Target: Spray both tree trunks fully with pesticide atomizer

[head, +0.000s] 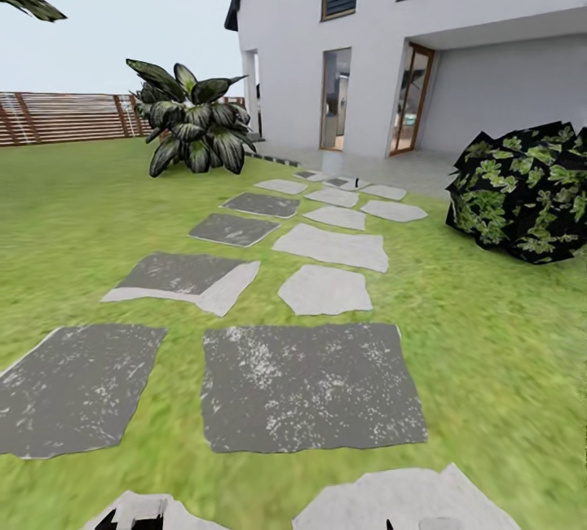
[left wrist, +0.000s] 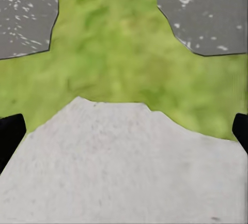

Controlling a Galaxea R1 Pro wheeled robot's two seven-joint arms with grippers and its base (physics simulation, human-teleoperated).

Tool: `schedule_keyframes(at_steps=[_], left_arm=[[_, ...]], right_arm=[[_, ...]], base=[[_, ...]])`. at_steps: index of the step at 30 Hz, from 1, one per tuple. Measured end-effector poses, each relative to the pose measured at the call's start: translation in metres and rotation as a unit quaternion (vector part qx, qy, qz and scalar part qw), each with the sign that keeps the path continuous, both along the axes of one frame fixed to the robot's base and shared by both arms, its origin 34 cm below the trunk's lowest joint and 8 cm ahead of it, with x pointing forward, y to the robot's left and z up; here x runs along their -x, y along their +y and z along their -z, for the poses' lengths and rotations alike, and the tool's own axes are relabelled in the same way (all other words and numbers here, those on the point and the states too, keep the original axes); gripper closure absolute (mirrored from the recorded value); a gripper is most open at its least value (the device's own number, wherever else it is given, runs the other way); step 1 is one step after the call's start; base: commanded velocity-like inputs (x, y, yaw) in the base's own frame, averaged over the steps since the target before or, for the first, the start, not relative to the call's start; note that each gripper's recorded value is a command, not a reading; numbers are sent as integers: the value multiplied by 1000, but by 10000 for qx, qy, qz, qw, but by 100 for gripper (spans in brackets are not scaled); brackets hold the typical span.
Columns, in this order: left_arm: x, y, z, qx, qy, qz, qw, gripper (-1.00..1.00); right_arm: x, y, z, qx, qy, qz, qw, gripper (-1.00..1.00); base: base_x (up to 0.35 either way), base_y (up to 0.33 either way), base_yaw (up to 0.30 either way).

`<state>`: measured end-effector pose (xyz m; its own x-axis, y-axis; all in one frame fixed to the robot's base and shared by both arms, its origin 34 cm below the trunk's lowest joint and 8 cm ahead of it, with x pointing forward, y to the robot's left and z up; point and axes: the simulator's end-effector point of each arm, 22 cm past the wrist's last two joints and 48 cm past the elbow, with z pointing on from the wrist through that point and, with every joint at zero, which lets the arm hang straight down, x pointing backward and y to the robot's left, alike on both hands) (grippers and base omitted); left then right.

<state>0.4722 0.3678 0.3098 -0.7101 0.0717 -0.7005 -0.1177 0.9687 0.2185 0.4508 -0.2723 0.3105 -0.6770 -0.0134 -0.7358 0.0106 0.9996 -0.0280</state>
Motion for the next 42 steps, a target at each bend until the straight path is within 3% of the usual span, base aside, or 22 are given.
schedule_keyframes(at_steps=[20, 33, 42], left_arm=[[3, 0, 4, 0, 50, 0, 10000, -100], [3, 0, 4, 2, 49, -7, 10000, -100], [3, 0, 4, 1, 49, -5, 10000, -100]], right_arm=[[2, 1, 3, -3, 39, -8, 10000, -100], [3, 1, 3, -3, 41, -8, 10000, -100], [3, 1, 3, -3, 41, -7, 10000, -100]], base=[[339, 0, -58], [339, 0, -244], [339, 0, -39]])
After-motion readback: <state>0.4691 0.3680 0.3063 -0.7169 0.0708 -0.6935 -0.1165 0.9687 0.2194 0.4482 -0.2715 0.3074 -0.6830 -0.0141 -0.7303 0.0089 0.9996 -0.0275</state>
